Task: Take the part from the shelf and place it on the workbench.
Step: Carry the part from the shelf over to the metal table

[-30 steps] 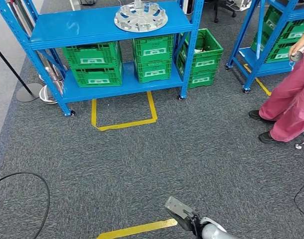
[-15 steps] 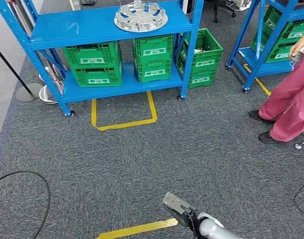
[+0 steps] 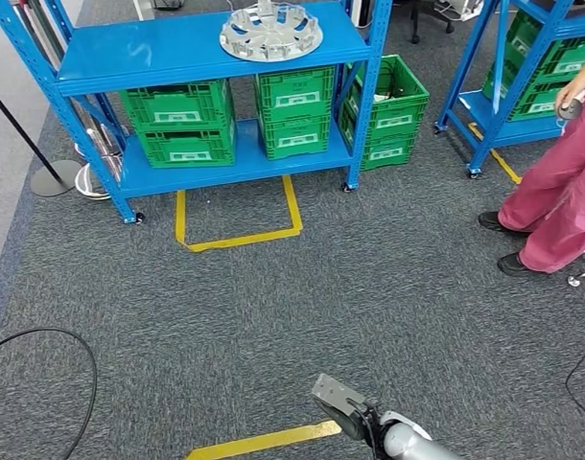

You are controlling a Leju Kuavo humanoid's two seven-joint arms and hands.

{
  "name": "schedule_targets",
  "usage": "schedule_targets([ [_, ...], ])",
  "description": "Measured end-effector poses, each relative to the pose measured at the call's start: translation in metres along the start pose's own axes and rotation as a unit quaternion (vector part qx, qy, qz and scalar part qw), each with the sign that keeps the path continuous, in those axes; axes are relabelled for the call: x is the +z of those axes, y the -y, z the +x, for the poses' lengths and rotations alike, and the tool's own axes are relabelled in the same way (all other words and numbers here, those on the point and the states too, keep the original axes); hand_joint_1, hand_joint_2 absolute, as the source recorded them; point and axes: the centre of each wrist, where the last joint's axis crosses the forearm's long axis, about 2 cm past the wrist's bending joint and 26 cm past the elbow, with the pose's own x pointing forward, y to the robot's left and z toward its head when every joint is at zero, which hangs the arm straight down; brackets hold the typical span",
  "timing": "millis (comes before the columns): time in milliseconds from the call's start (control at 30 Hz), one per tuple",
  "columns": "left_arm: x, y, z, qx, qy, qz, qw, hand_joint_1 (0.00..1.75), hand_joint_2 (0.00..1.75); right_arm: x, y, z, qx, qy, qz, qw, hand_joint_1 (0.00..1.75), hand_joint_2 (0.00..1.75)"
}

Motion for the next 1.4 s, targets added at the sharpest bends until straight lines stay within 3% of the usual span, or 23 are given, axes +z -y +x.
schedule_targets([
  [1400,-0.0014,-0.0001,0.0012,-0.006,0.002,0.004,1.0,1.75,1.75,0.0021,-0.0042,-0.0044,-0.022,-0.011,-0.006,1.0,0.0,0.0],
])
